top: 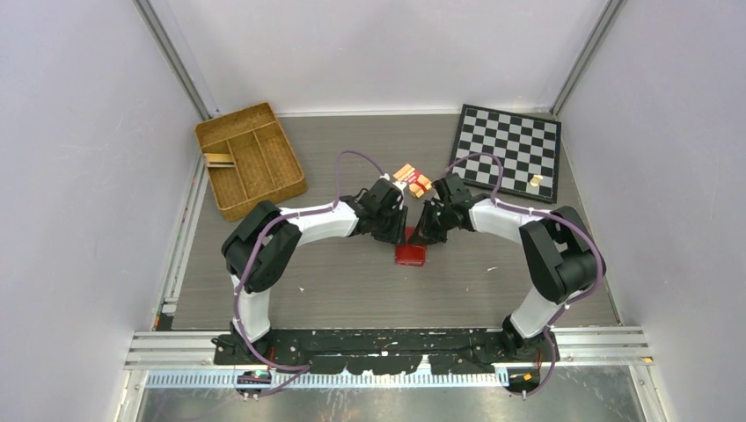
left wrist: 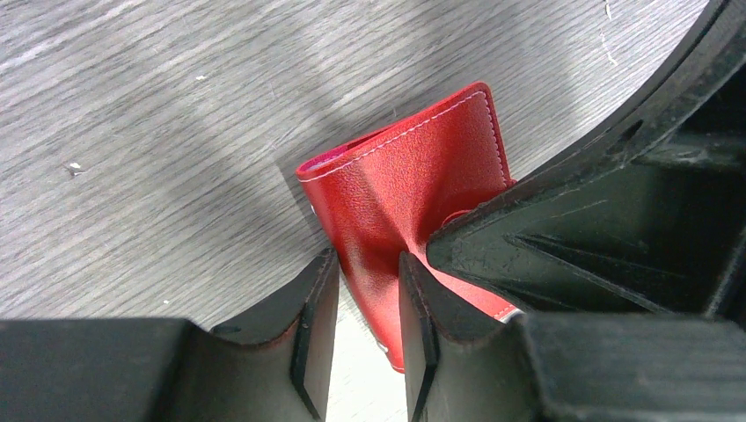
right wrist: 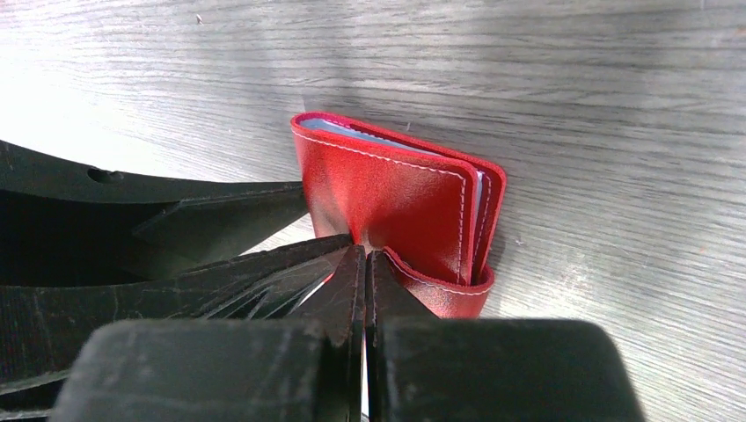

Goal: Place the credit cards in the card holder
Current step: Close the card holder at the center of the board.

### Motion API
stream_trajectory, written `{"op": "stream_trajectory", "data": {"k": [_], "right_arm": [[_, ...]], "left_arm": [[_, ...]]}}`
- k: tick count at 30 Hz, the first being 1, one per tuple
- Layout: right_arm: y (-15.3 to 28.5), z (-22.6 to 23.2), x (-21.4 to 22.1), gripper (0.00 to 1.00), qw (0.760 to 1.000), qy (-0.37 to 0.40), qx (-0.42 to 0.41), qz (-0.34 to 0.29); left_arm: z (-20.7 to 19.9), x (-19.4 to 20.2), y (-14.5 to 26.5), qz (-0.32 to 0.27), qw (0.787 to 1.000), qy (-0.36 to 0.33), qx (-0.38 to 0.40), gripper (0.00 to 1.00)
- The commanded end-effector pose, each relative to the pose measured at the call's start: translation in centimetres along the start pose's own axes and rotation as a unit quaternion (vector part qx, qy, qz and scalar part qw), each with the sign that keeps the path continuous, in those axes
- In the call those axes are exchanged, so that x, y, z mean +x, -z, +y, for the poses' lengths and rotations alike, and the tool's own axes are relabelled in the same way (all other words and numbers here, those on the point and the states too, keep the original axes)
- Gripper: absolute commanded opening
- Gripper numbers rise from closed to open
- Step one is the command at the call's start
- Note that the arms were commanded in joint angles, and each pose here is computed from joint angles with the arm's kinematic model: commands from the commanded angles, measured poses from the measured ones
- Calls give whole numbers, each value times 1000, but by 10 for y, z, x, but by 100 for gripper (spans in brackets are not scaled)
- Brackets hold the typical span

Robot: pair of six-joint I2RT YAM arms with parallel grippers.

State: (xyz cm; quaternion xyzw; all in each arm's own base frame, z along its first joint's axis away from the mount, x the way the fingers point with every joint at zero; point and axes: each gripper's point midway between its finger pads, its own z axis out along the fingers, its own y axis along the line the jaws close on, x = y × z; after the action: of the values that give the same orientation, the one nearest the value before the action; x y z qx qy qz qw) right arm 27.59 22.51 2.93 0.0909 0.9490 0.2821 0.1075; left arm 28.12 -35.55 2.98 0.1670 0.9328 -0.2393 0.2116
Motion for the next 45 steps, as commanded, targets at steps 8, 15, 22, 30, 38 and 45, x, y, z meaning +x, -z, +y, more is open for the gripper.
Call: {"op": "stream_trajectory", "data": {"k": [8,15,22,30,38,45], "right_arm": [[-11,-92,28,1,985,-110,131,-12],[-21,-120,45,0,975,-160,155,-24],[-36,-141,59,1,966,-194,172,-21],[-43,-164,79,0,958,-216,185,-23],[-44,-164,79,1,958,-218,186,-25],[-55,-148,83,0,964,-197,180,-14]], "left_arm": [[23,22,-9,31,998,-13,-47,30],[28,18,-5,18,998,-14,-60,29],[32,15,0,8,997,-17,-72,28],[43,9,4,-3,996,-8,-90,27],[48,-1,15,-17,995,-1,-94,27],[61,-20,40,-41,995,14,-94,27]]}}
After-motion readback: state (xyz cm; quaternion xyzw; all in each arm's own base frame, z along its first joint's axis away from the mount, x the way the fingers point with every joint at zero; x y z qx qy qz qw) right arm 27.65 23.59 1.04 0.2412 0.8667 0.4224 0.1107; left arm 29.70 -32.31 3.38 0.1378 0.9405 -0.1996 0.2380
